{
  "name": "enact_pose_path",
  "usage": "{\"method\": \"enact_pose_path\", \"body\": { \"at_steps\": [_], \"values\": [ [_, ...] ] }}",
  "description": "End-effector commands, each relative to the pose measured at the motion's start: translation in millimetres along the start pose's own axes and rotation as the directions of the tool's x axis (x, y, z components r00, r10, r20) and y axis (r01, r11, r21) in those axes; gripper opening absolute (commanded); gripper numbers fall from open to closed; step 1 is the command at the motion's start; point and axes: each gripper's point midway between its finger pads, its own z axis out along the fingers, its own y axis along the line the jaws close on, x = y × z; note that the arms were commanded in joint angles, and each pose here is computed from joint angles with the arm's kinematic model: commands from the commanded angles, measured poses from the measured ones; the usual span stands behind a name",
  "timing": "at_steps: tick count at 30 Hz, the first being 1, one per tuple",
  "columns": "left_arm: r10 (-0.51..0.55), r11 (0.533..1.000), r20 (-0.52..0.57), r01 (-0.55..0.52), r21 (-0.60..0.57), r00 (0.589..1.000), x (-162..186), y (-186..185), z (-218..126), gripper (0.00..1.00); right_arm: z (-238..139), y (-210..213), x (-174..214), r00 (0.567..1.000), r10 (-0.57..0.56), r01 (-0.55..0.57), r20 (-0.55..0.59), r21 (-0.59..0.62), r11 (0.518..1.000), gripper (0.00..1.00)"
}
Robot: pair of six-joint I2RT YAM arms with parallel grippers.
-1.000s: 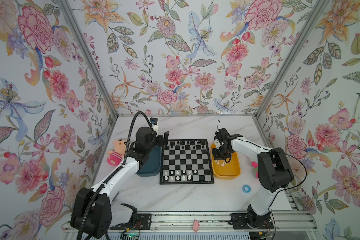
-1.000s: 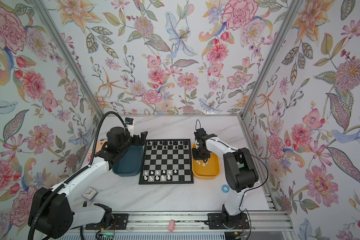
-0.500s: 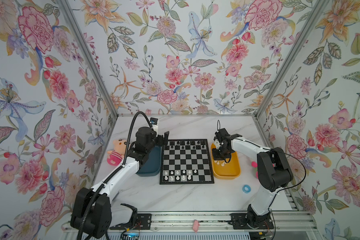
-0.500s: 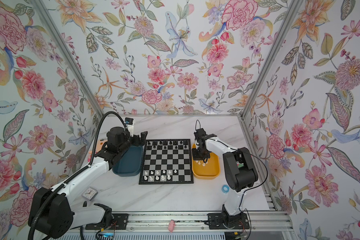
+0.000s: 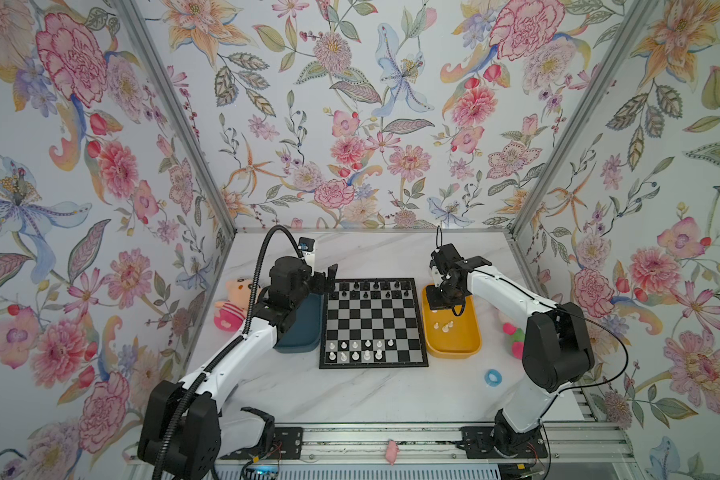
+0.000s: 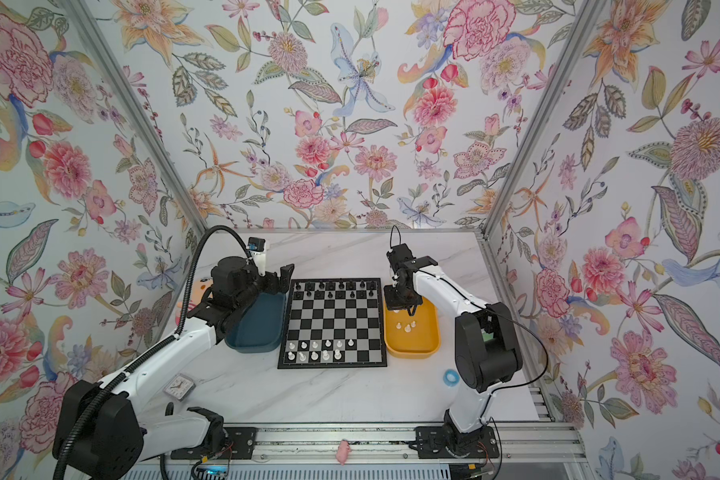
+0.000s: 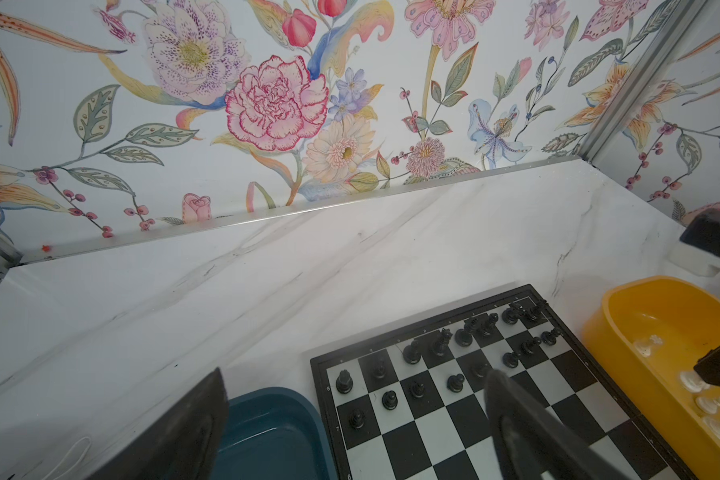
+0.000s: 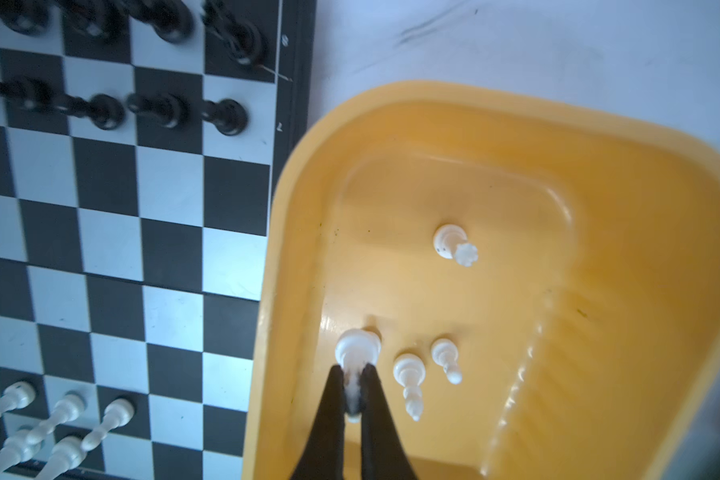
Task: Set up the chess pieces on the board
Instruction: 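Carry the white pawn with the right gripper over the board's near rows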
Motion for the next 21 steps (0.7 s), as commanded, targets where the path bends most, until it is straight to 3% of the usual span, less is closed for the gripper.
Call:
{"method": "enact_pose_path", "body": {
  "at_steps": [1,6,13,21],
  "values": [
    [0.023,1.0,0.028,-0.023,0.008,0.999,-5,0,-4,0.98,-33,9,3,0.999,-0.045,0.045,0.022,0.022,0.999,0.0],
    [0.028,0.999,0.048,-0.029,0.025,0.998,-3,-2,-9,0.98,-48,43,16,0.996,-0.087,0.087,0.035,-0.013,0.996,0.0],
    [0.037,0.999,0.067,-0.039,0.034,0.997,3,-3,-18,0.99,-43,93,57,0.986,-0.161,0.157,-0.037,-0.091,0.983,0.0],
    [0.034,0.998,0.093,-0.038,0.041,0.995,6,-4,-28,0.99,-29,111,88,0.975,-0.198,0.191,-0.099,-0.079,0.978,0.0]
  ]
}}
